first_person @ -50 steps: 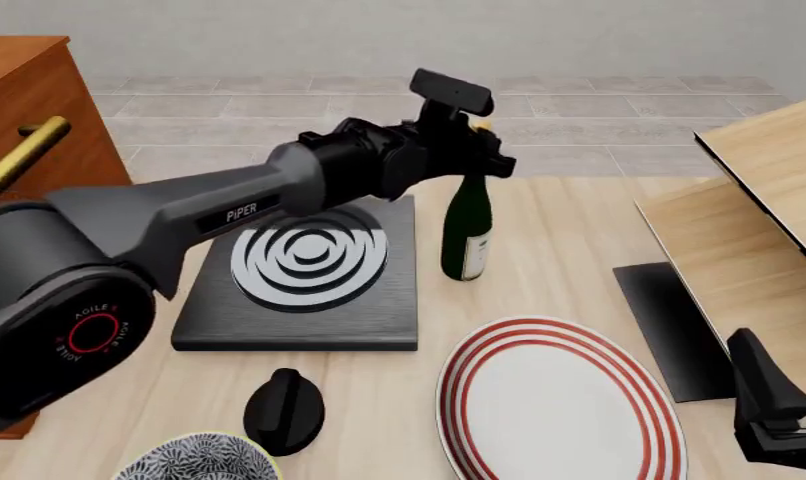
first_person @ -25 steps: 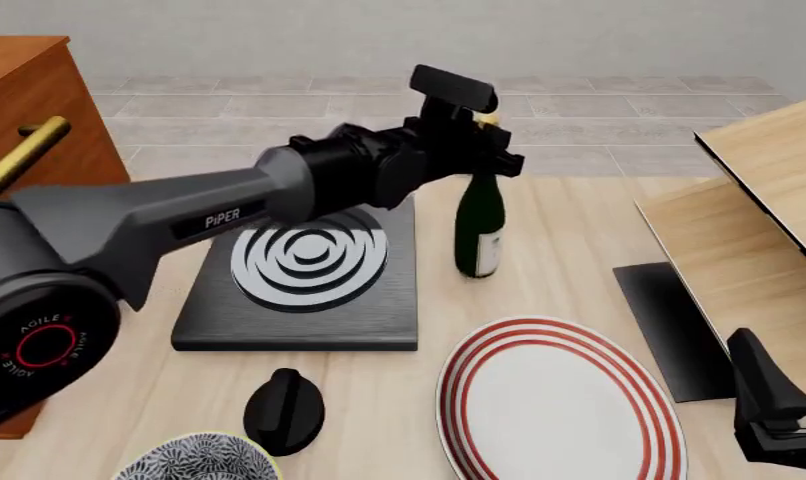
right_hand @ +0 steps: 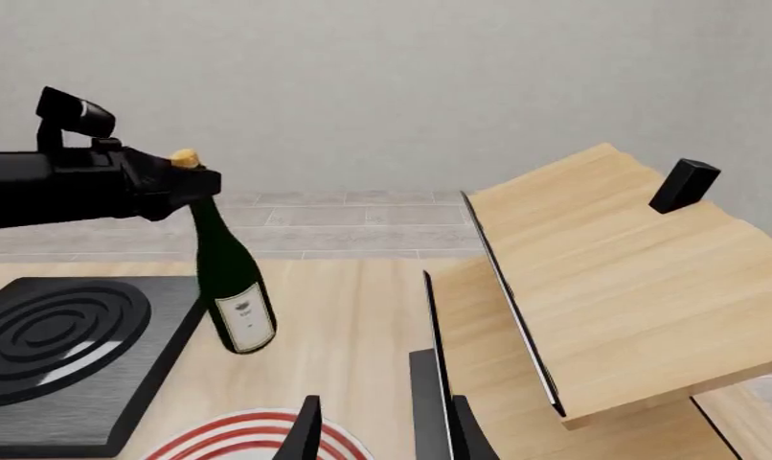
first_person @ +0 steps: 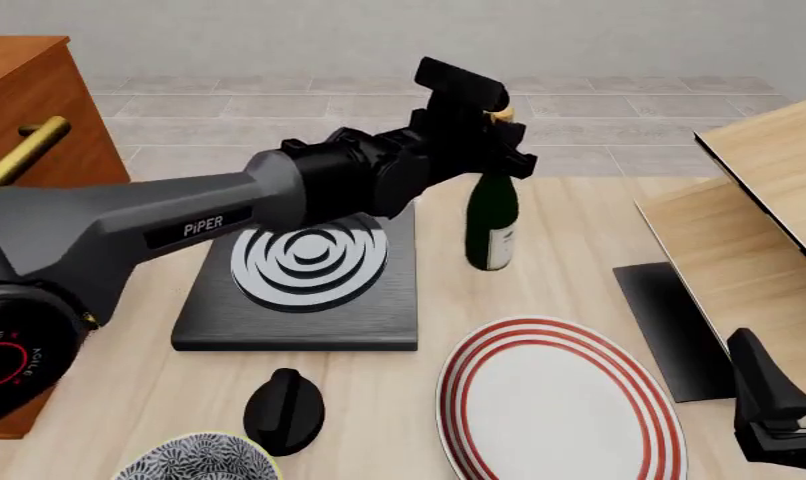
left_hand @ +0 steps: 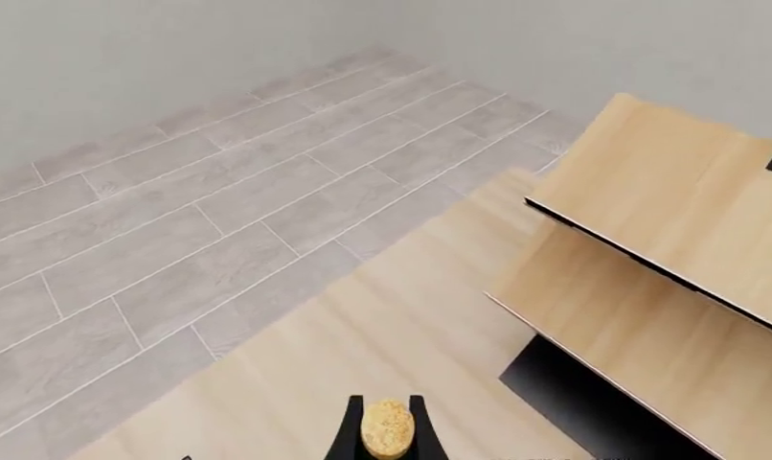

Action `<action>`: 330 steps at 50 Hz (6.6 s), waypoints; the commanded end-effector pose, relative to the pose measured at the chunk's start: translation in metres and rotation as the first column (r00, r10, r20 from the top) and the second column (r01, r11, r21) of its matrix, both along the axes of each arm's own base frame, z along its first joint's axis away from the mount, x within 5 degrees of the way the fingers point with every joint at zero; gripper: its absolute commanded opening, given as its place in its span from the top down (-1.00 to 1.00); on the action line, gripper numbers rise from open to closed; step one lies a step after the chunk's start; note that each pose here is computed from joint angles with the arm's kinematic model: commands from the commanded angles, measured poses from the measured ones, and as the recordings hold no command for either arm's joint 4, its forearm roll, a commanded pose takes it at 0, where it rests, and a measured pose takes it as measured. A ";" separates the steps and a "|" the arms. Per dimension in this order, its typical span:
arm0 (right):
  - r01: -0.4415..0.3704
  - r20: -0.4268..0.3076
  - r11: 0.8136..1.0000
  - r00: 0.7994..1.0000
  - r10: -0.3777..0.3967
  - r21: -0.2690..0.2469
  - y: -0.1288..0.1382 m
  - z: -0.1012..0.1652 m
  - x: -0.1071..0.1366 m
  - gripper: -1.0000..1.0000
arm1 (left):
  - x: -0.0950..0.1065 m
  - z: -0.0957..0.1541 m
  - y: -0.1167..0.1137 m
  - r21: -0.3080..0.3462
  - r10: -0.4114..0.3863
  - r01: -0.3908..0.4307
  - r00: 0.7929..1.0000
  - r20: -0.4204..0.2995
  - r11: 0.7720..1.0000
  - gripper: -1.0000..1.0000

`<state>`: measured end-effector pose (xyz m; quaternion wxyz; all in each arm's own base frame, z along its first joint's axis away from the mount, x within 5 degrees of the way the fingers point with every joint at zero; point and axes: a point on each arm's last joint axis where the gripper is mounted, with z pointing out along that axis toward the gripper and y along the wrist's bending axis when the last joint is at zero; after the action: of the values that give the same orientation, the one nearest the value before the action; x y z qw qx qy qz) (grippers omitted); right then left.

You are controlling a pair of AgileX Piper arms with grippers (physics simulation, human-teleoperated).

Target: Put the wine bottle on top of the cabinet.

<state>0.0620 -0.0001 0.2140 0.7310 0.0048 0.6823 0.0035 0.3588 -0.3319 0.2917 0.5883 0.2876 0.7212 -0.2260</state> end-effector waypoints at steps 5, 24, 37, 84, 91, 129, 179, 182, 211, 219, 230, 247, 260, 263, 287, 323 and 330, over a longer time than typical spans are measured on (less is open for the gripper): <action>0.000 0.000 1.000 1.000 0.000 0.000 0.000 0.000 0.000 -1.00 | -0.012 0.023 0.003 -0.016 -0.017 0.018 0.998 0.055 1.000 1.00; 0.000 0.000 1.000 1.000 0.000 0.000 0.000 0.000 0.000 -1.00 | -0.083 0.122 0.068 -0.037 -0.018 0.020 0.998 0.066 0.999 1.00; 0.000 0.000 1.000 1.000 0.000 0.000 0.000 0.000 0.000 -1.00 | -0.104 0.115 0.087 -0.051 -0.018 0.021 0.997 0.071 0.998 1.00; 0.000 0.000 1.000 1.000 0.000 0.000 0.000 0.000 0.000 -1.00 | -0.183 0.124 0.164 -0.070 -0.016 0.024 0.993 0.114 0.997 1.00; 0.000 0.000 1.000 1.000 0.000 0.000 0.000 0.000 0.000 -1.00 | -0.195 0.126 0.178 -0.074 -0.007 0.015 0.994 0.113 0.997 1.00; 0.000 0.000 1.000 1.000 0.000 0.000 0.000 0.000 0.000 -1.00 | -0.228 0.149 0.226 0.028 0.044 -0.047 0.994 0.104 0.998 1.00; 0.000 0.000 1.000 1.000 0.000 0.000 0.000 0.000 0.000 -1.00 | -0.266 0.234 0.281 0.125 0.204 -0.217 0.973 0.108 0.968 1.00; 0.000 0.000 1.000 1.000 0.000 0.000 0.000 0.000 0.000 -1.00 | -0.268 0.238 0.285 0.126 0.227 -0.240 0.968 0.109 0.963 1.00; 0.000 0.000 1.000 1.000 0.000 0.000 0.000 0.000 0.000 -1.00 | -0.273 0.278 0.308 0.111 0.419 -0.434 0.897 0.137 0.894 1.00; 0.000 0.000 1.000 1.000 0.000 0.000 0.000 0.000 0.000 -1.00 | -0.274 0.287 0.314 0.114 0.474 -0.490 0.869 0.143 0.864 1.00; 0.000 0.000 1.000 1.000 0.000 0.000 0.000 0.000 0.000 -1.00 | -0.279 0.301 0.322 0.105 0.538 -0.555 0.829 0.156 0.825 1.00; 0.000 0.000 1.000 1.000 0.000 0.000 0.000 0.000 0.000 -1.00 | -0.280 0.307 0.332 0.116 0.632 -0.651 0.757 0.166 0.750 1.00; 0.000 0.000 1.000 1.000 0.000 0.000 0.000 0.000 0.000 -1.00 | -0.280 0.309 0.342 0.120 0.722 -0.742 0.670 0.175 0.660 1.00; 0.000 0.000 1.000 1.000 0.000 0.000 0.000 0.000 0.000 -1.00 | -0.275 0.308 0.345 0.136 0.741 -0.762 0.648 0.176 0.634 1.00; 0.000 0.000 1.000 1.000 0.000 0.000 0.000 0.000 0.000 -1.00 | -0.233 0.296 0.378 0.152 0.839 -0.867 0.498 0.217 0.475 1.00; 0.000 0.000 1.000 1.000 0.000 0.000 0.000 0.000 0.000 -1.00 | -0.166 0.268 0.442 0.137 0.924 -0.935 0.347 0.163 0.327 1.00; 0.000 0.000 1.000 1.000 0.000 0.000 0.000 0.000 0.000 -1.00 | -0.166 0.257 0.438 0.147 0.918 -0.928 0.364 0.158 0.342 1.00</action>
<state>0.0620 -0.0001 0.2140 0.7310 0.0047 0.6823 0.0035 0.1796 0.0960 0.5678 0.6189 -0.1028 0.7465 0.2217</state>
